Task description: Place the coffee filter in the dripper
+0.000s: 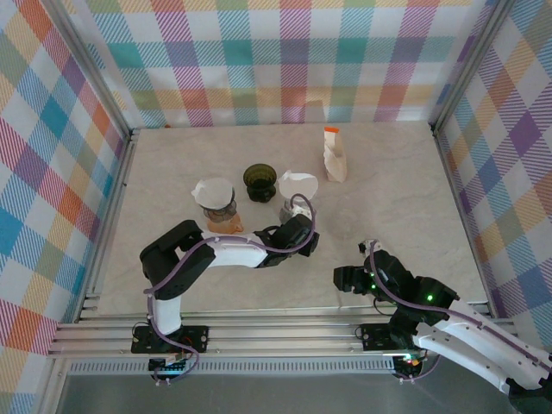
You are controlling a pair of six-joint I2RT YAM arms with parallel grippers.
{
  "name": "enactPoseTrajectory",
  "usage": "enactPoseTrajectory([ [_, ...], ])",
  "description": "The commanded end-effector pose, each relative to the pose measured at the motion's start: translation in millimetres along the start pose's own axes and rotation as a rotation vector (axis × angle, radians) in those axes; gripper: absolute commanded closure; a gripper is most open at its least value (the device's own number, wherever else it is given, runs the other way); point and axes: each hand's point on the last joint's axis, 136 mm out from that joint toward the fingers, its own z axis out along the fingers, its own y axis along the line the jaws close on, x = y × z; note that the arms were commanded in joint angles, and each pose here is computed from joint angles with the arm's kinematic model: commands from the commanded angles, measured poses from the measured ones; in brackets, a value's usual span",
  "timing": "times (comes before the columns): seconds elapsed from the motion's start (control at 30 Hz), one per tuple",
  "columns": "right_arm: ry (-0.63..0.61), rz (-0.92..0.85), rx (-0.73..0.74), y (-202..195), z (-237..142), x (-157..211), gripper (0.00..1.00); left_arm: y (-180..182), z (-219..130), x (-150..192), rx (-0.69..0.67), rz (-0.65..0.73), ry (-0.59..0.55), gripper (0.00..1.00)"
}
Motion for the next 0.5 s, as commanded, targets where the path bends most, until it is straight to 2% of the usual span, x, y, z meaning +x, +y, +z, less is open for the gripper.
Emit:
enactPoseTrajectory([
  [0.0,-0.029,0.017,-0.011,5.7,-7.8,-10.3,0.24,-1.6,11.1,-3.4,-0.010,0.014,-0.009,0.58],
  [0.3,-0.041,0.008,-0.006,6.0,-7.9,-13.6,0.23,10.5,29.2,-16.5,-0.040,0.015,-0.007,0.62],
  [0.47,-0.046,0.005,-0.005,6.2,-10.8,-15.6,0.23,5.7,25.8,-11.8,-0.012,0.007,0.019,0.52],
])
